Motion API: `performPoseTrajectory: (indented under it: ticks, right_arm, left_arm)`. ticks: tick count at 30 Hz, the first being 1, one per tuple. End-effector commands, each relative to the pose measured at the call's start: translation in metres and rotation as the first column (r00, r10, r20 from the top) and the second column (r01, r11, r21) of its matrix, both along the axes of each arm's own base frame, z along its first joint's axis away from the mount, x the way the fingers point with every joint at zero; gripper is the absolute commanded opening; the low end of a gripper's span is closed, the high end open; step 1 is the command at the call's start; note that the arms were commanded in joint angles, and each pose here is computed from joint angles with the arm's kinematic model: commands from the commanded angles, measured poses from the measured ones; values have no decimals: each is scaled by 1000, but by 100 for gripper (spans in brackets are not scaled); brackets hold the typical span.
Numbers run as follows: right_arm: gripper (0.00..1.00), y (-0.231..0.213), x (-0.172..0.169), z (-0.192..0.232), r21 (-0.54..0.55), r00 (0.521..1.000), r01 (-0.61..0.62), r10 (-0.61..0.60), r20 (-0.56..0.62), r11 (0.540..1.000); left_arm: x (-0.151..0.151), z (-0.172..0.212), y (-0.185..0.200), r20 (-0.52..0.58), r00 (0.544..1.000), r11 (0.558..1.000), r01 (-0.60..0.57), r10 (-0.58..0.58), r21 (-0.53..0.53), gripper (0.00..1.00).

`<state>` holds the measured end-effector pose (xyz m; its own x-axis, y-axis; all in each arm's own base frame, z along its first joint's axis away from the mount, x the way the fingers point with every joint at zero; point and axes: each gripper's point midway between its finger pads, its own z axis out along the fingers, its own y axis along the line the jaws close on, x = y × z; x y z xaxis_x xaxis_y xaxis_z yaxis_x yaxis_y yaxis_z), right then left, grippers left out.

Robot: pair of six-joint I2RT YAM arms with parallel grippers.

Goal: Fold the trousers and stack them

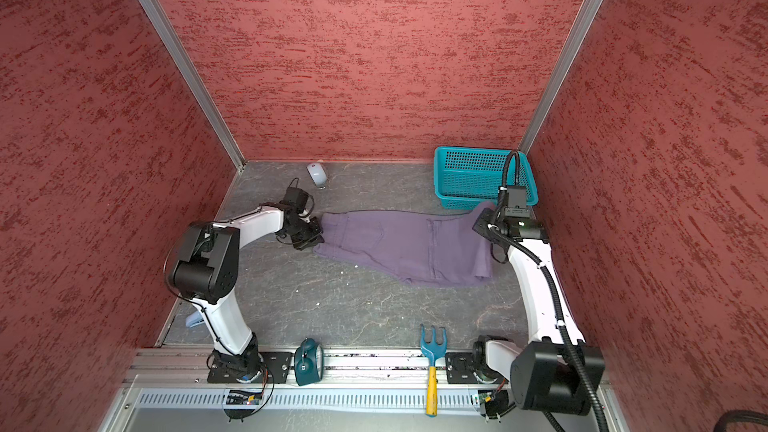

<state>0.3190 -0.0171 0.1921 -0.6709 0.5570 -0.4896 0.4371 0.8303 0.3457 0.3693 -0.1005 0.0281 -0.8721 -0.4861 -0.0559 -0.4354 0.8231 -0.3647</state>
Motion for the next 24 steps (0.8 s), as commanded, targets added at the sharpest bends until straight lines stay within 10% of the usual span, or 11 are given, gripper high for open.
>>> performPoseTrajectory:
  ticks: [1, 4, 7, 13, 20, 24]
  right_arm:
    - [0, 15, 9, -6, 61, 998, -54, 52, 36, 997]
    - [0, 24, 10, -23, 116, 997, -71, 69, 22, 991]
    - [0, 34, 12, -44, 177, 996, -93, 92, 15, 980]
    - [46, 23, 12, -66, 131, 997, -58, 63, -35, 990]
    - [46, 5, 15, -53, 31, 1000, -22, 23, -20, 999]
    - [46, -42, -5, -35, -209, 990, 125, -136, -39, 970]
  left_arm:
    - [-14, 6, 59, -28, 993, 985, -106, 111, 136, 0]
    - [-15, 21, 90, 3, 980, 962, -198, 201, 188, 0]
    - [-14, 33, 107, 24, 967, 946, -252, 253, 204, 22]
    - [-12, 64, 106, 107, 967, 940, -250, 231, 231, 37]
    - [3, 91, -2, 255, 965, 997, 43, -58, 62, 35]
    - [4, 98, -70, 306, 924, 973, 212, -229, 86, 30]
